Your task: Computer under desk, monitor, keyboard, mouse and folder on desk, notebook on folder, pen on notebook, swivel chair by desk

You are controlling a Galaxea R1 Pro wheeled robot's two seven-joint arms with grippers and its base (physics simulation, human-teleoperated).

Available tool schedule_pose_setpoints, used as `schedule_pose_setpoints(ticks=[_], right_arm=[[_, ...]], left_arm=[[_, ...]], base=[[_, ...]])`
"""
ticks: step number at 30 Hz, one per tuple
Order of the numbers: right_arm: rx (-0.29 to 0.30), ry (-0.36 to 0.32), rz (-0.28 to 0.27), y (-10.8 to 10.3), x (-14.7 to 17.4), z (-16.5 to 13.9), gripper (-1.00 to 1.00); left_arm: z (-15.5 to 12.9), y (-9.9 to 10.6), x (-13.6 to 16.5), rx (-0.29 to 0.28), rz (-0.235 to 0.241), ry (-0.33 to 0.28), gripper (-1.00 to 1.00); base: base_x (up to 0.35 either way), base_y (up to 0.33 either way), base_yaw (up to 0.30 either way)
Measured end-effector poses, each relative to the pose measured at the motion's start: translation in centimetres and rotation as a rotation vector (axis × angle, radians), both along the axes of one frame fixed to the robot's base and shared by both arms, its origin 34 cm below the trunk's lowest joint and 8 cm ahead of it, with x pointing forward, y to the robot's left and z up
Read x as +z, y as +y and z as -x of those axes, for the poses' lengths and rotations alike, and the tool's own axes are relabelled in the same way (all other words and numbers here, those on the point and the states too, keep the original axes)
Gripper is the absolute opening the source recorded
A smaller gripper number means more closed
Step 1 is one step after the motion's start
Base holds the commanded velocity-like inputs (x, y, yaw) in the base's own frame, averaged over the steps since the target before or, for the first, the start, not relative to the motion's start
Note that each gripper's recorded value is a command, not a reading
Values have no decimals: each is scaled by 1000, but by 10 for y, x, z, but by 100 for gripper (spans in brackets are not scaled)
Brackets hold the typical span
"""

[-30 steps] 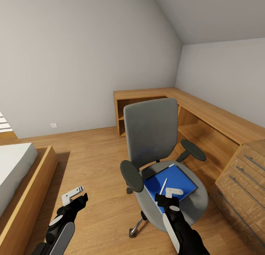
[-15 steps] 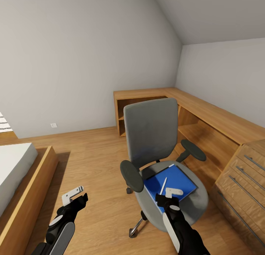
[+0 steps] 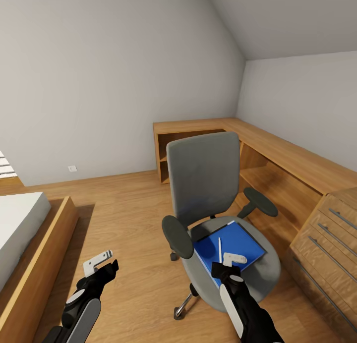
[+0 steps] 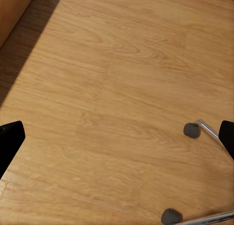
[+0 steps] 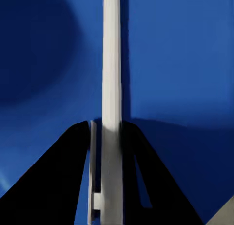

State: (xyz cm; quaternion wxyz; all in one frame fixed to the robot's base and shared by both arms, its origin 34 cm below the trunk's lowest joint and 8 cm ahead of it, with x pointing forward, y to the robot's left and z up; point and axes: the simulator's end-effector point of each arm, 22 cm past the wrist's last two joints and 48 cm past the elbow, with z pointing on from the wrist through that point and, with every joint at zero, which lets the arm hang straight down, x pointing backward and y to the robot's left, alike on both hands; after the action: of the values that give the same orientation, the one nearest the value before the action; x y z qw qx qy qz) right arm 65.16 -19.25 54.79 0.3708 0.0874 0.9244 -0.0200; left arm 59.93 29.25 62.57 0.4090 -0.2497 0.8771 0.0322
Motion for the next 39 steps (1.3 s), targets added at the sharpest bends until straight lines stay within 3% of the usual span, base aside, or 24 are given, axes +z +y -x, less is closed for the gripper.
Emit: schedule_pose_setpoints(ticks=[28,39], right_arm=[[-1,0,2,-1,0,0,-100],[-1,19,3,-1,14,2,-100]], left_arm=[[0,1,0,0,-3,1,100],[-2,2,21,0,-7,1,100]], base=[[0,0,0],[0,0,0]])
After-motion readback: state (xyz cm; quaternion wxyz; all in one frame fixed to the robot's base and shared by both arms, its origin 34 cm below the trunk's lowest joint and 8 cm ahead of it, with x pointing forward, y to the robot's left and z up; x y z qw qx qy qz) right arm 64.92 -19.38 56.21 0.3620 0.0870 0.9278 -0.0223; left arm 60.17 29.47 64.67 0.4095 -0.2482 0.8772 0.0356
